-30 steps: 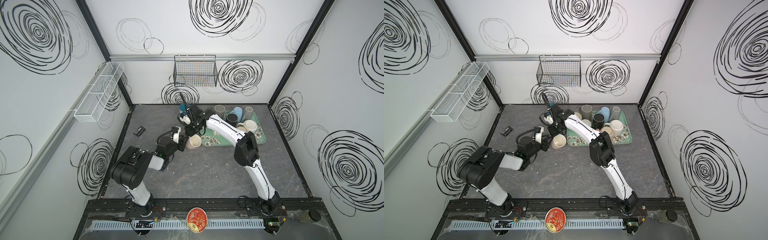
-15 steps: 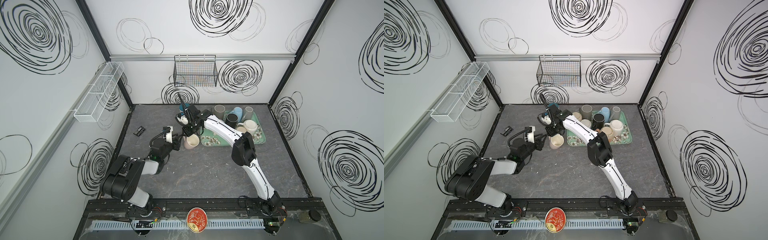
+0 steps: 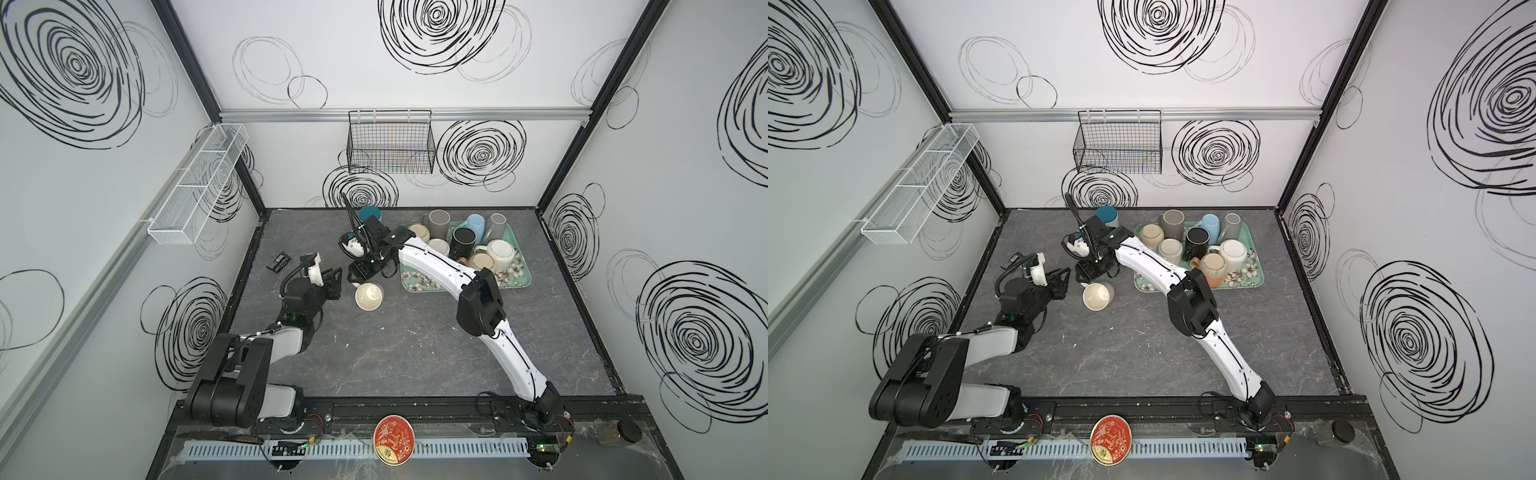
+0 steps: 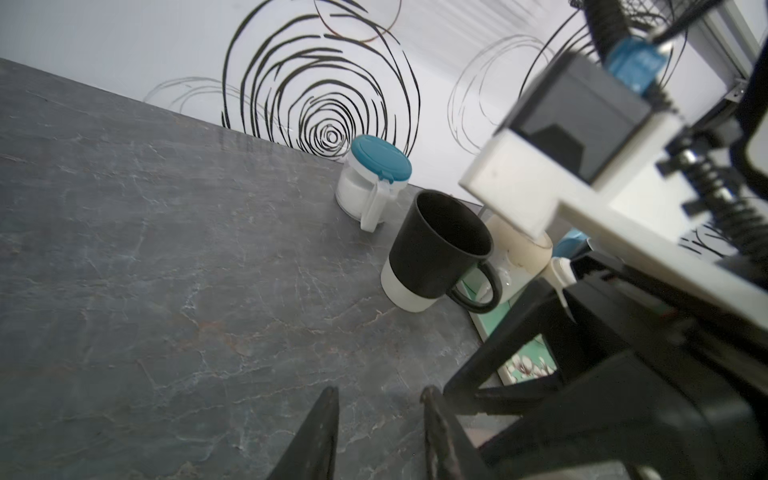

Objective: Turn the mug right side up

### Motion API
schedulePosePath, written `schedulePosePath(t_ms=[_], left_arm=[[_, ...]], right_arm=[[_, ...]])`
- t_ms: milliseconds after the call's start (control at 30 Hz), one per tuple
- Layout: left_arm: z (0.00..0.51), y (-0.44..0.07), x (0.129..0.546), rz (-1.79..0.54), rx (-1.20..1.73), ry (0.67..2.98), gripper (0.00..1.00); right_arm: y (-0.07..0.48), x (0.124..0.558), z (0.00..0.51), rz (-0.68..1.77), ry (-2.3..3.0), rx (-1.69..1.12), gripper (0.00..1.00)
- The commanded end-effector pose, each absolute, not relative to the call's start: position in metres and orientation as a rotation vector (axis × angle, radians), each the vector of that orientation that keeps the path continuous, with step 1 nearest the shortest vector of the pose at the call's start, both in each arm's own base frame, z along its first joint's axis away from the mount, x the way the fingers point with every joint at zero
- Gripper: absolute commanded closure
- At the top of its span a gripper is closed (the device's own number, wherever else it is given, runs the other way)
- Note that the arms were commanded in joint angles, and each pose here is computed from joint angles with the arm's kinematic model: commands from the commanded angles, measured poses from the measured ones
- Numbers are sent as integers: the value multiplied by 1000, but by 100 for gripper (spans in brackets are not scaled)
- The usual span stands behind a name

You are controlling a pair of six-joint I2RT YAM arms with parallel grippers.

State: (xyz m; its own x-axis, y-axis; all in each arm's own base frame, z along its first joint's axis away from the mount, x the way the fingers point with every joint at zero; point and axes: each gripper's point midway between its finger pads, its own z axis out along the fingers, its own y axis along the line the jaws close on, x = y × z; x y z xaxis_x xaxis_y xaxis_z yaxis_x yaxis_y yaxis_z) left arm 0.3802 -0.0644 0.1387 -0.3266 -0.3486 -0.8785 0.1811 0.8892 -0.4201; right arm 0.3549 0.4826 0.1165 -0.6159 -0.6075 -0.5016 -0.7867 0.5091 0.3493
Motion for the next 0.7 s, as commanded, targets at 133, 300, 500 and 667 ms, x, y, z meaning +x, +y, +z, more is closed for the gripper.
schedulePosePath(t_ms=[133, 300, 500, 667], left_arm=[[141, -67, 397, -564, -87, 1913, 63], [112, -44, 386, -457, -276, 2077, 62], [99, -28, 365, -574, -607, 2175, 52], [91, -34, 342, -634, -698, 2250, 51]], right_arm=[[473, 367, 98, 831, 2491, -1144, 58], [470, 371, 109, 819, 2471, -1129, 58], [469, 366, 124, 826, 2462, -1126, 57], [462, 349, 119, 874, 2506, -1132, 53]])
